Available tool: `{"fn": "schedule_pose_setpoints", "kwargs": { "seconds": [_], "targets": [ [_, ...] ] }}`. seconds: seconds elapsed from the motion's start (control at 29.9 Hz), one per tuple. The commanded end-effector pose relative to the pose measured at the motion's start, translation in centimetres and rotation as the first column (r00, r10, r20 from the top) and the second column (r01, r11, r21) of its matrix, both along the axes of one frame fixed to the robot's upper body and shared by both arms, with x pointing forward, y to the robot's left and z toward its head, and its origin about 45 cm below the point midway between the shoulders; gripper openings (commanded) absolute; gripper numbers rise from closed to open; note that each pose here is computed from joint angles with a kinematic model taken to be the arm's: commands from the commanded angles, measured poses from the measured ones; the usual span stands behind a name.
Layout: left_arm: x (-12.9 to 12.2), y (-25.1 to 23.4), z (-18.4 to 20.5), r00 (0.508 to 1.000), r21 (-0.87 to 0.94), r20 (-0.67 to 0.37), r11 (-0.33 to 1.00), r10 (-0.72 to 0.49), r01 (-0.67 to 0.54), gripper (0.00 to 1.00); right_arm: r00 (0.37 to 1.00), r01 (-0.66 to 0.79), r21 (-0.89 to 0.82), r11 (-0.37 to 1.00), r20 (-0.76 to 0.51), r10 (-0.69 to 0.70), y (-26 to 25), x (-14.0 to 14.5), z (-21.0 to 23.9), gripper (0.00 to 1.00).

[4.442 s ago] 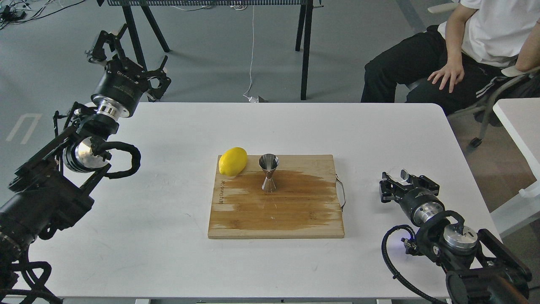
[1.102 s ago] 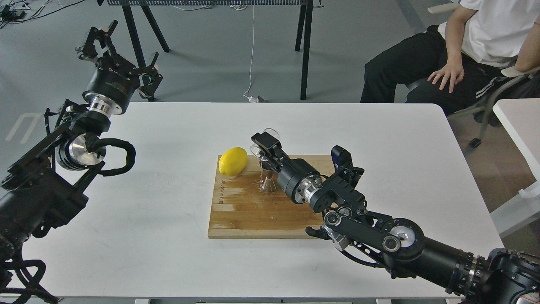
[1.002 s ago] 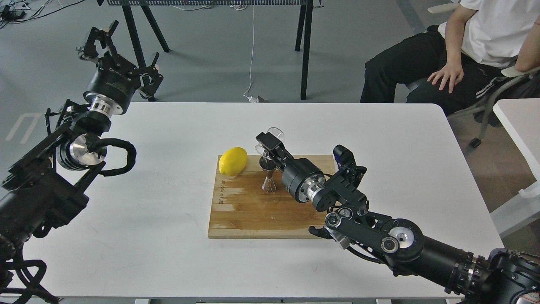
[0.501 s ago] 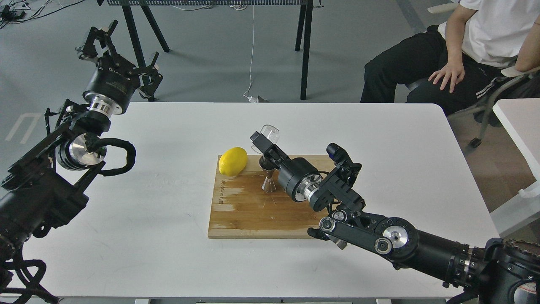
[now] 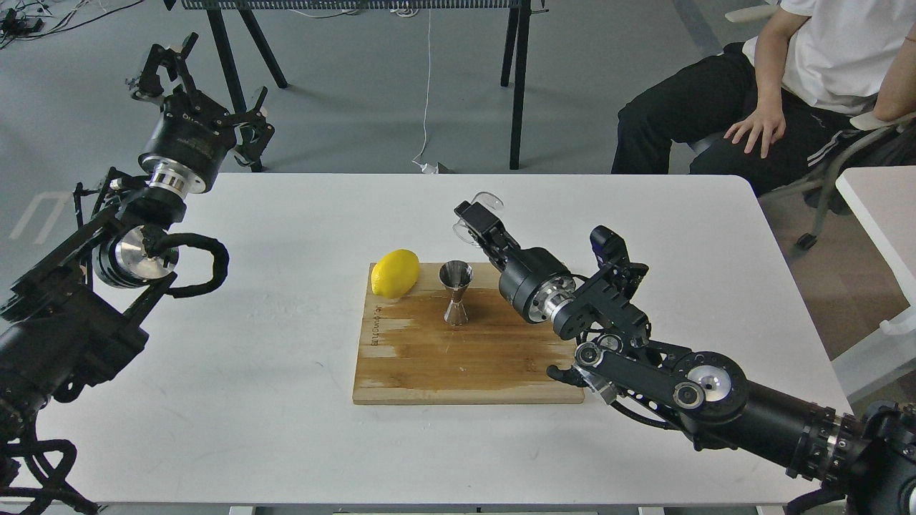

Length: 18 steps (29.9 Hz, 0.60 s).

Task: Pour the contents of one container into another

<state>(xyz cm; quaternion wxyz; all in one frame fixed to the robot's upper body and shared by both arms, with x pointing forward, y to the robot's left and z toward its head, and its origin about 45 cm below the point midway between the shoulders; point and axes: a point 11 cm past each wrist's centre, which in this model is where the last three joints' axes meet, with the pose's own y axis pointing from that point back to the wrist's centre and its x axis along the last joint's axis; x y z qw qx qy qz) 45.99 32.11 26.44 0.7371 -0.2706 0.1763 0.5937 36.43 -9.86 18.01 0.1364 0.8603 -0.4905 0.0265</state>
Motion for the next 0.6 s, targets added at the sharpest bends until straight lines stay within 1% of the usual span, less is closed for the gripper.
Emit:
{"fn": "schedule_pose_setpoints", "kwargs": {
  "seconds": [0.0, 0.13, 0.23, 0.37, 0.43, 0.57],
  "targets": [
    [0.0, 0.1, 0.0, 1.000, 0.001, 0.000, 1.000, 0.000, 0.000, 1.00, 0.986, 0.114, 0.177, 0.978, -0.142, -0.089, -3.1, 0.3, 0.9, 0.33],
    [0.0, 0.3, 0.1, 1.000, 0.002, 0.001, 1.000, 0.004, -0.004, 1.00, 0.939, 0.264, 0.336, 0.904, -0.304, -0.161, -7.2, 0.5, 0.2, 0.33],
    [0.0, 0.2, 0.1, 1.000, -0.002, -0.001, 1.000, 0.003, -0.003, 1.00, 0.890, 0.361, 0.467, 0.807, -0.432, -0.148, -9.3, 0.3, -0.5, 0.34],
    [0.0, 0.1, 0.1, 1.000, -0.007, 0.001, 1.000, 0.002, -0.002, 1.00, 0.806, 0.529, 0.590, 0.610, -0.574, -0.143, -14.4, 0.5, -1.6, 0.34],
    [0.0, 0.1, 0.1, 1.000, -0.007, 0.001, 1.000, 0.002, -0.002, 1.00, 0.758, 0.609, 0.616, 0.499, -0.637, -0.139, -17.1, 0.3, -2.8, 0.34],
    [0.0, 0.0, -0.1, 1.000, -0.011, -0.002, 1.000, 0.002, -0.002, 1.00, 0.679, 0.717, 0.622, 0.314, -0.726, -0.114, -21.1, -0.3, -6.1, 0.34]
  ]
}}
